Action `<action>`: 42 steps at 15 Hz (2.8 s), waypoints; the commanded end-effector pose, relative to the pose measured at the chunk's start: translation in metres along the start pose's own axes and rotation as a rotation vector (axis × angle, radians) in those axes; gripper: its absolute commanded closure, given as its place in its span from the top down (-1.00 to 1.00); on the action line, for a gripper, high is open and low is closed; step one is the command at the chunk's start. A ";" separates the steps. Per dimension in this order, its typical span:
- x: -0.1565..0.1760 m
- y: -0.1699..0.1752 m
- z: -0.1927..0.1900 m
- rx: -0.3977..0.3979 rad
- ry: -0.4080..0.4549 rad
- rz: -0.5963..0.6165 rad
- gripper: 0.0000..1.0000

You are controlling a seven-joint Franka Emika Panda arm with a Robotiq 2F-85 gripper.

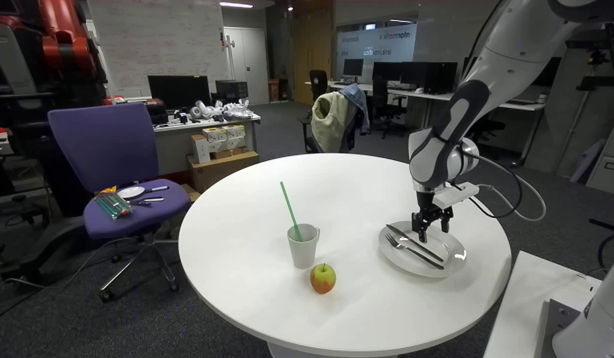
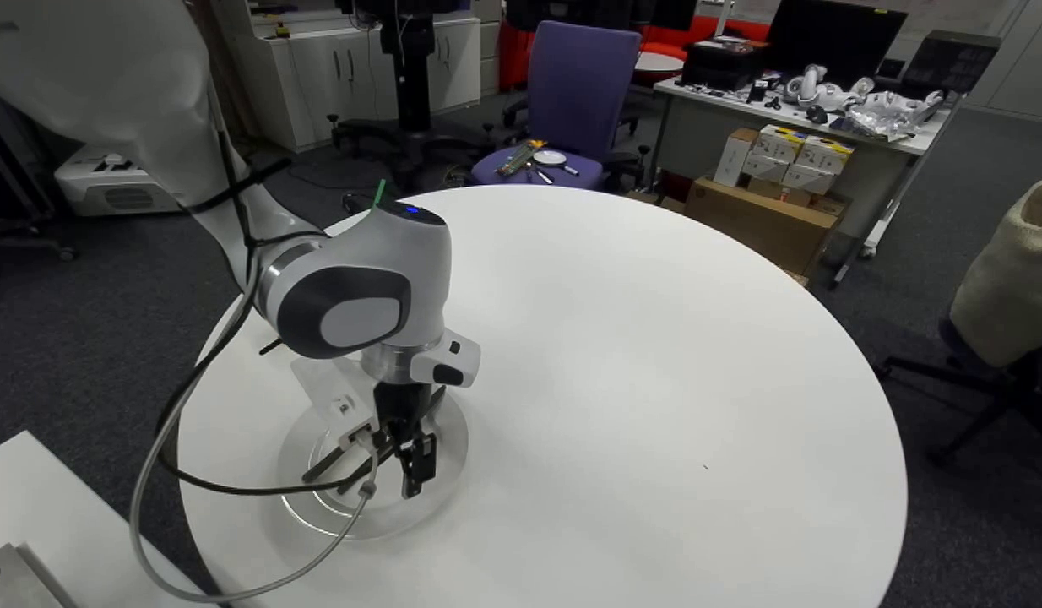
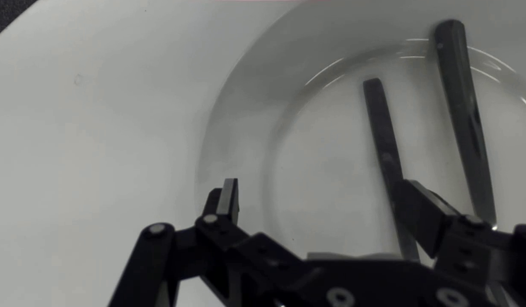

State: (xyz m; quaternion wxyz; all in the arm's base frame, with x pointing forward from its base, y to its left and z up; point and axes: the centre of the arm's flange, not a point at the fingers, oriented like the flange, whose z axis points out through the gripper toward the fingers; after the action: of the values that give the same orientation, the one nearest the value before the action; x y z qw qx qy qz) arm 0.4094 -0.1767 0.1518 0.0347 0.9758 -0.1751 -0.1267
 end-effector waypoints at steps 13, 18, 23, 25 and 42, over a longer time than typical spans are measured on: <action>-0.008 -0.032 -0.012 -0.027 0.087 -0.086 1.00; -0.005 -0.039 -0.013 -0.034 0.100 -0.109 0.55; -0.002 -0.043 -0.012 -0.033 0.100 -0.117 0.40; -0.001 -0.044 -0.011 -0.033 0.099 -0.120 0.41; -0.006 -0.036 -0.006 -0.028 0.096 -0.131 -0.12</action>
State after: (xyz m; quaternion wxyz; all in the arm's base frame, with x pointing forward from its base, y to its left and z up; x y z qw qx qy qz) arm 0.4282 -0.1348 0.1503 0.0462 0.9875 -0.1113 -0.1013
